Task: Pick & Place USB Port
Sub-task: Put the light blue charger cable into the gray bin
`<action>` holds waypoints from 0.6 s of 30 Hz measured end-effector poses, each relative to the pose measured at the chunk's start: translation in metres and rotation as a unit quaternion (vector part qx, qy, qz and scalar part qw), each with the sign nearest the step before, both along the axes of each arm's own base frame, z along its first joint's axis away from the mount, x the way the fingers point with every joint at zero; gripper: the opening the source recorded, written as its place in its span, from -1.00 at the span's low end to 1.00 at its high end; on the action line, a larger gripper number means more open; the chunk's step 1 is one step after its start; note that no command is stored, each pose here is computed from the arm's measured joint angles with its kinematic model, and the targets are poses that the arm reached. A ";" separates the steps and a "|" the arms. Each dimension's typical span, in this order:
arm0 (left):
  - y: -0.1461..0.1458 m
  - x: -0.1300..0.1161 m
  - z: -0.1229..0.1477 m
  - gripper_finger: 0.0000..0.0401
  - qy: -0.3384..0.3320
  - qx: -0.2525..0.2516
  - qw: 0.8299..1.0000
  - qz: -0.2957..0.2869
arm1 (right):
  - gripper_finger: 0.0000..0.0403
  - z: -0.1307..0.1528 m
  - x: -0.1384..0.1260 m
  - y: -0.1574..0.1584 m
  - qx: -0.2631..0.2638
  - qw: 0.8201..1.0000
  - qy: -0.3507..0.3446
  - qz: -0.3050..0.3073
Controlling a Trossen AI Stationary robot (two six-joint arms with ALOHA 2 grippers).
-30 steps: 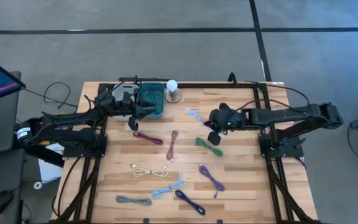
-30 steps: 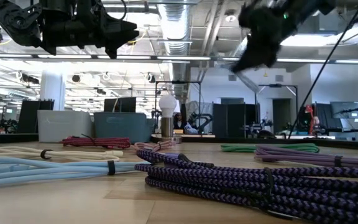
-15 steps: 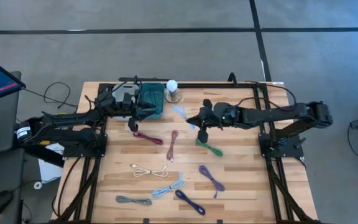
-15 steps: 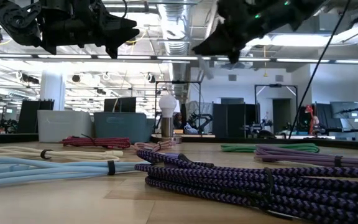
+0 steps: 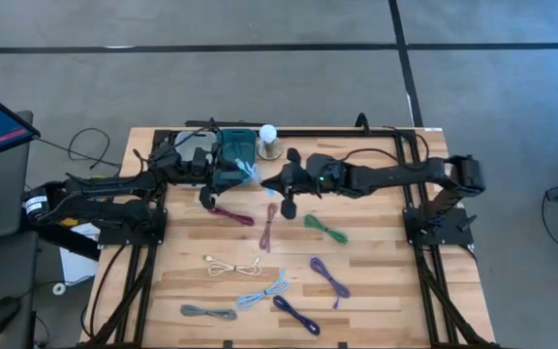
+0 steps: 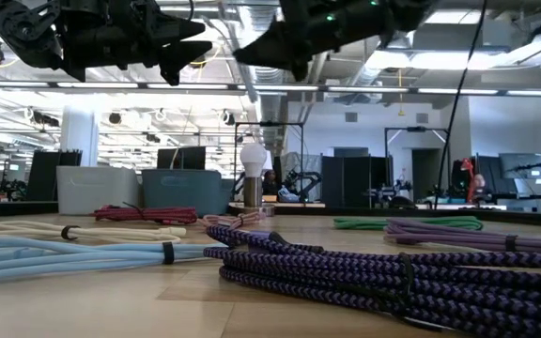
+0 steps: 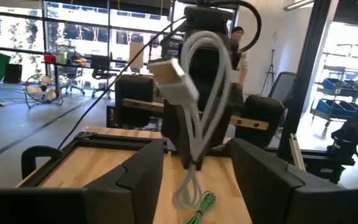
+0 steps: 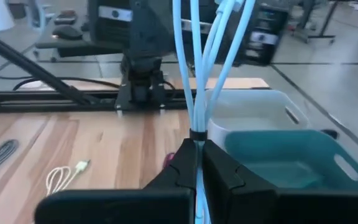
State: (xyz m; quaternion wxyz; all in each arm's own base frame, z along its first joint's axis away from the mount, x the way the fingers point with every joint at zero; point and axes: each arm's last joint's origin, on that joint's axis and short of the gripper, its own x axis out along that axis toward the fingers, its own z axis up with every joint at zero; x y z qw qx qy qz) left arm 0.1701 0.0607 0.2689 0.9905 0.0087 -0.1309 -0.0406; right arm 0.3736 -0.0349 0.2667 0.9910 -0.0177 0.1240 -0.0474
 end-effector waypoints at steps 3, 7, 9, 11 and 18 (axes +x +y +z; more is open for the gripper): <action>0.000 0.000 0.000 -0.05 0.000 0.000 1.000 0.000 | -1.00 0.000 0.014 0.000 0.001 1.000 -0.004 0.019; 0.000 0.000 0.000 -0.06 0.000 0.000 1.000 0.000 | -1.00 -0.006 0.032 -0.003 -0.007 1.000 0.002 0.021; 0.000 0.000 0.000 -0.06 0.000 0.000 1.000 0.000 | -1.00 -0.006 0.039 -0.004 -0.011 1.000 0.003 0.021; 0.000 0.000 0.000 -0.06 -0.001 0.000 1.000 0.000 | -1.00 -0.005 0.046 -0.007 -0.013 1.000 -0.002 0.019; 0.000 0.000 0.000 -0.07 -0.001 -0.004 1.000 0.000 | -1.00 0.004 0.049 -0.022 -0.015 1.000 -0.017 0.001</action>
